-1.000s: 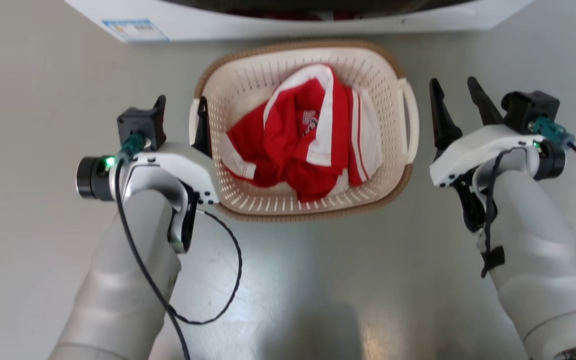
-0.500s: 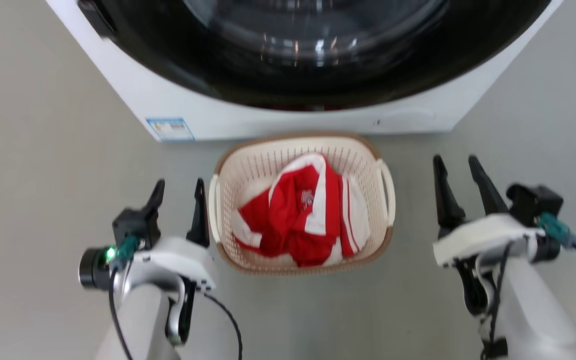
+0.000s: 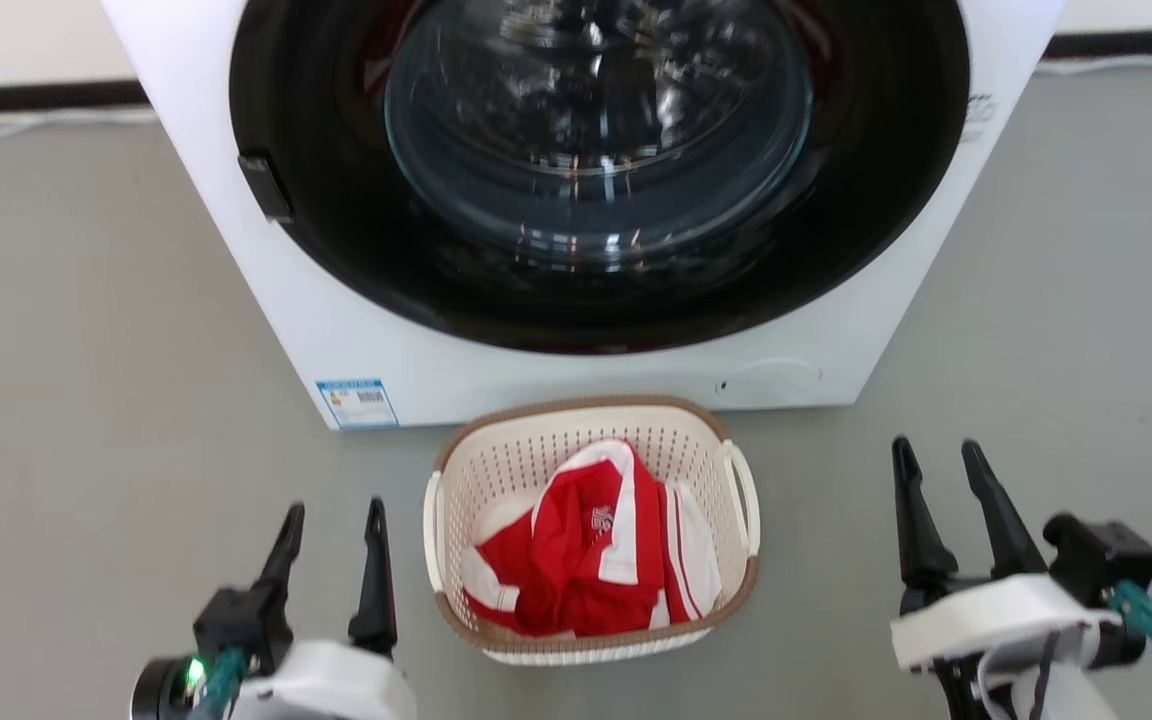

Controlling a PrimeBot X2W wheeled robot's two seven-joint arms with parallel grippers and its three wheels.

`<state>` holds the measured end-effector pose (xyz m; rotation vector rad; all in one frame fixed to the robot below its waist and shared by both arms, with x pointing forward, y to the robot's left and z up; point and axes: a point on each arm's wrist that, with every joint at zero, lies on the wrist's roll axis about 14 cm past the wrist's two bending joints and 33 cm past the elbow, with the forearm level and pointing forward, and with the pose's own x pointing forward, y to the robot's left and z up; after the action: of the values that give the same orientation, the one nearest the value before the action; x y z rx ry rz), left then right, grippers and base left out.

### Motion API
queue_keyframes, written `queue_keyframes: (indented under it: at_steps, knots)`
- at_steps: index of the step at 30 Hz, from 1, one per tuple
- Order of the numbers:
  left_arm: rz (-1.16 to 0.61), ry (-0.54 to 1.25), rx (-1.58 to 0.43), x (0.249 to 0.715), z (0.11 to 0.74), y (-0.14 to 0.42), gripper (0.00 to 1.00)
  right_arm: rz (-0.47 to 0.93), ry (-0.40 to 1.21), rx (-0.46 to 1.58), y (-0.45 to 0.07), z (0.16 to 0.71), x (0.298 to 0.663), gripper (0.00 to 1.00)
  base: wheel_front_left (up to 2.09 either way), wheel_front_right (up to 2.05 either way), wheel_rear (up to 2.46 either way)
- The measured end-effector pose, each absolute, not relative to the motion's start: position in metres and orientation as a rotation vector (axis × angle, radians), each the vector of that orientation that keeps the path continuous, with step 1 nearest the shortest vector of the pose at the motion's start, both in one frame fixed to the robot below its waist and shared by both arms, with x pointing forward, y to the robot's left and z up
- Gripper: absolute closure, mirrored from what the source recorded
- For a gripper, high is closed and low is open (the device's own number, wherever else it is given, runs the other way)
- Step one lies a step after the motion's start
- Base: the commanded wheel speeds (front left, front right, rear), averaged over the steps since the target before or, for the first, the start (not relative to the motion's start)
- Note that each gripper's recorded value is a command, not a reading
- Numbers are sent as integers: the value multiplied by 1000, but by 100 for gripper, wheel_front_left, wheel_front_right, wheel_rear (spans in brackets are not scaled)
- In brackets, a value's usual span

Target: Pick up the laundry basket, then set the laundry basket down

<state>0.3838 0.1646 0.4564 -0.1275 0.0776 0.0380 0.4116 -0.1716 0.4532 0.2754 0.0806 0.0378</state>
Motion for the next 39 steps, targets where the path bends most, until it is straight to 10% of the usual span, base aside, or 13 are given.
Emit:
queue_keyframes:
  at_steps: [39]
  knots:
    - [35,4,-124,312,483,163,0,-12,5,273,-191,475,336,0,0,0,0]
